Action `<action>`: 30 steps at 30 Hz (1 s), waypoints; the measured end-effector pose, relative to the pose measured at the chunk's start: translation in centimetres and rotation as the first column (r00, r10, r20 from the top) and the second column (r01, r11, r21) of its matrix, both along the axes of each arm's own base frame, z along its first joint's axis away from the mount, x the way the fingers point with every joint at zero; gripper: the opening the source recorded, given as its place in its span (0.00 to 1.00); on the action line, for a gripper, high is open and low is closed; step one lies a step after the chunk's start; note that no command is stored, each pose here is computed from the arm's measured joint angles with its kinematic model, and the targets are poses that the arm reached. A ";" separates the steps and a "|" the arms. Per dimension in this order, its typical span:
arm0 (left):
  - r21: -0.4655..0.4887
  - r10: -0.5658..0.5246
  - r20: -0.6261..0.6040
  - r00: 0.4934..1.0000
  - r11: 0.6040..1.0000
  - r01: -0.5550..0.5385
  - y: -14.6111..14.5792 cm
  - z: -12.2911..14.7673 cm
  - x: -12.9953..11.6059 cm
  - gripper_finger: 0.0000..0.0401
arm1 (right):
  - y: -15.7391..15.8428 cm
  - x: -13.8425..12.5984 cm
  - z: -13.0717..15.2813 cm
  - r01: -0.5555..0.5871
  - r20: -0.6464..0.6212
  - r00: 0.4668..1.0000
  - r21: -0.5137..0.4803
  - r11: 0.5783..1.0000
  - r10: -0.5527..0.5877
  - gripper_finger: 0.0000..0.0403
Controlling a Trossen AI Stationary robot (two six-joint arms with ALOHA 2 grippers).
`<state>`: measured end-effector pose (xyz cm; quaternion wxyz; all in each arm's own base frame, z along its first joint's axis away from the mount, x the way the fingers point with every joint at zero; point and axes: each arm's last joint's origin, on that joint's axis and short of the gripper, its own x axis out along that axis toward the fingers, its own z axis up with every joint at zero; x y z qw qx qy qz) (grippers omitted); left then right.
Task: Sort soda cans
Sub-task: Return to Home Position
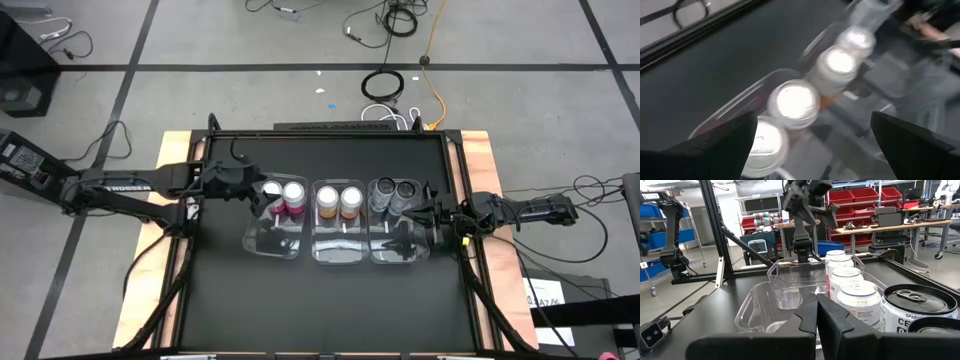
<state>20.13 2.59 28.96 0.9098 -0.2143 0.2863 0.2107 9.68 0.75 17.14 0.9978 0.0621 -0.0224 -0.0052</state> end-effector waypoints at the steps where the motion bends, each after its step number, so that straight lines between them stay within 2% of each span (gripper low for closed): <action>1: 0.002 -0.014 0.019 1.000 1.000 0.014 -0.3 0.5 -0.1 1.00 | 0.0 0.0 0.0 0.001 0.000 1.000 0.000 1.000 -0.001 0.00; 7: -0.017 -0.101 0.093 0.991 0.995 0.103 -2.4 2.2 -0.3 1.00 | 0.0 0.0 0.0 0.000 0.000 1.000 0.000 1.000 0.000 0.00; 13: -0.092 -0.165 0.150 0.975 0.979 0.180 -5.1 2.5 -0.3 1.00 | 0.0 0.0 0.0 0.000 0.000 1.000 0.000 1.000 0.000 0.00; 18: -0.053 -0.218 0.186 0.958 0.971 0.232 -7.8 2.8 -0.7 1.00 | 0.0 0.0 0.0 0.000 0.000 1.000 0.000 1.000 0.000 0.00; 21: -0.024 -0.255 0.183 0.949 0.964 0.264 -9.3 2.7 -1.0 1.00 | 0.0 0.0 0.0 0.000 0.000 1.000 0.000 1.000 0.000 0.00; 30: -0.041 -0.401 0.125 0.908 0.912 0.408 -12.2 1.9 -1.8 1.00 | 0.0 0.0 0.0 0.000 0.000 1.000 0.000 1.000 0.000 0.00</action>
